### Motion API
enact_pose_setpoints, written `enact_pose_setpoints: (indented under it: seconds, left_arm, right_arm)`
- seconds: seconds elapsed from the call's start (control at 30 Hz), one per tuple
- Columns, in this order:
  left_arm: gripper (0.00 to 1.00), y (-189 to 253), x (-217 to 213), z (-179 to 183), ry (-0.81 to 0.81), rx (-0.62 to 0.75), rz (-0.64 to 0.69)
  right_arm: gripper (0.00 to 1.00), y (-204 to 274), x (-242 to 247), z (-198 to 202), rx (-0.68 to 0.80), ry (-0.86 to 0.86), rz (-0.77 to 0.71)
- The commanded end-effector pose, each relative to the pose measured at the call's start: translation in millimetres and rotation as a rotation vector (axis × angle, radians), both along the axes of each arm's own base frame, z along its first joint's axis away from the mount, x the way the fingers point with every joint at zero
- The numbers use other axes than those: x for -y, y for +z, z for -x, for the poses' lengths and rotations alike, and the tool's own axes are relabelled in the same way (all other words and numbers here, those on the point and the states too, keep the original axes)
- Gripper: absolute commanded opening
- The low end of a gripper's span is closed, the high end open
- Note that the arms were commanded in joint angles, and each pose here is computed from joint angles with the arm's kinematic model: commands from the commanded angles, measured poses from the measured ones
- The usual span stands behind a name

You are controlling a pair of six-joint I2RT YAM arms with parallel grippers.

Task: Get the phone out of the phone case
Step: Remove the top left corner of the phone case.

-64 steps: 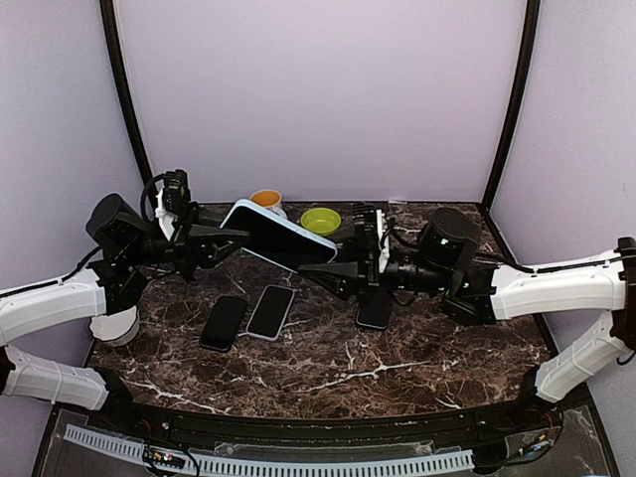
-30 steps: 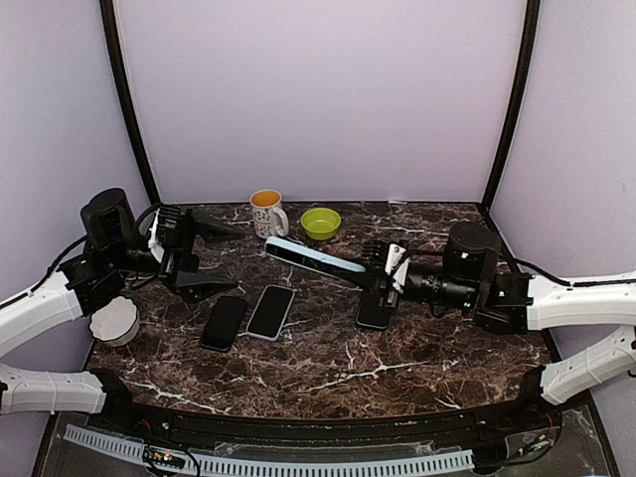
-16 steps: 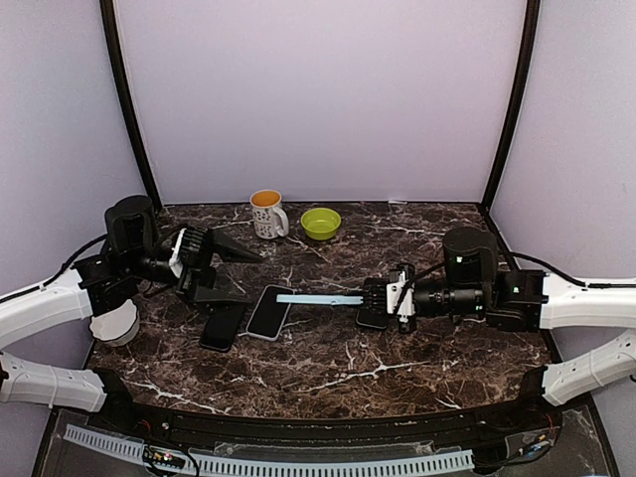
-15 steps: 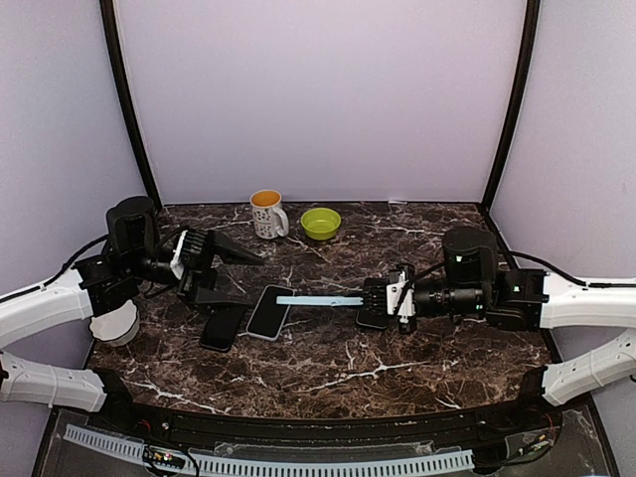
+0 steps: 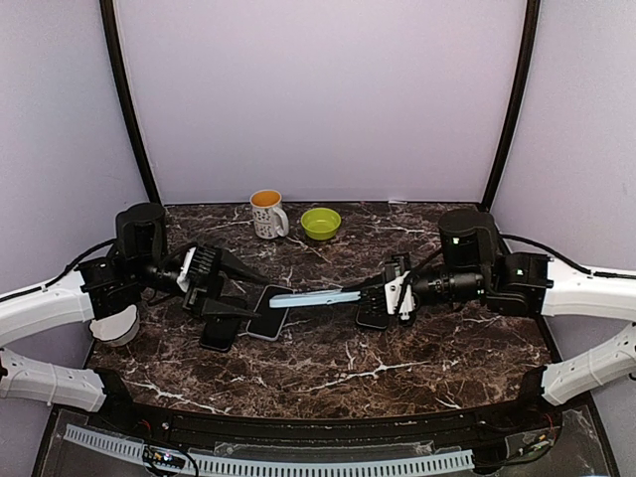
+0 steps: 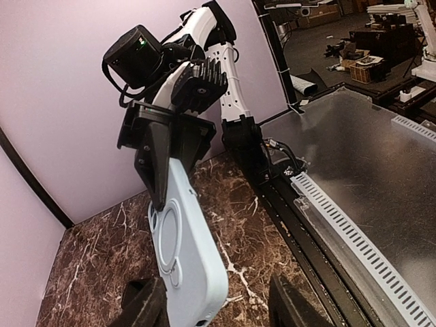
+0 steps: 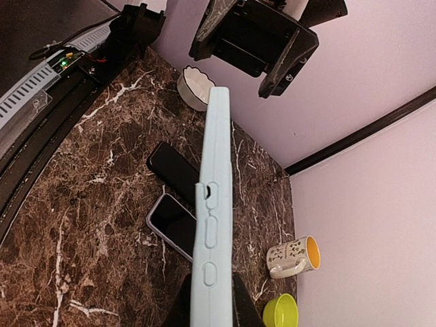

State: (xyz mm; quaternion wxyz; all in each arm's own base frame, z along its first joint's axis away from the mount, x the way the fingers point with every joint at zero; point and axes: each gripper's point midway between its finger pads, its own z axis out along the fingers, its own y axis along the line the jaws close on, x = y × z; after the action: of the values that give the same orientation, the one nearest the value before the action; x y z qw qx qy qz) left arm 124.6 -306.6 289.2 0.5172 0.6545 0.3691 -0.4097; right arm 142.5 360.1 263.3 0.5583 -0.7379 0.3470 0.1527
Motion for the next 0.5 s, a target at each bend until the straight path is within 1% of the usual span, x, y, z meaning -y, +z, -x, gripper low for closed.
enact_pose_setpoints:
  seconds: [0.0, 0.2, 0.47]
  left_arm:
    - [0.52, -8, 2, 8, -0.041, 0.002, -0.013]
    - [0.50, -18, 7, 12, -0.045, 0.017, -0.038]
    - [0.40, -22, 10, 15, -0.054, 0.028, -0.045]
  right_arm:
    - [0.00, 47, -8, 4, 0.072, 0.051, -0.115]
    - [0.00, 57, -8, 7, 0.077, 0.068, -0.135]
    - [0.00, 52, -9, 13, 0.068, 0.086, -0.114]
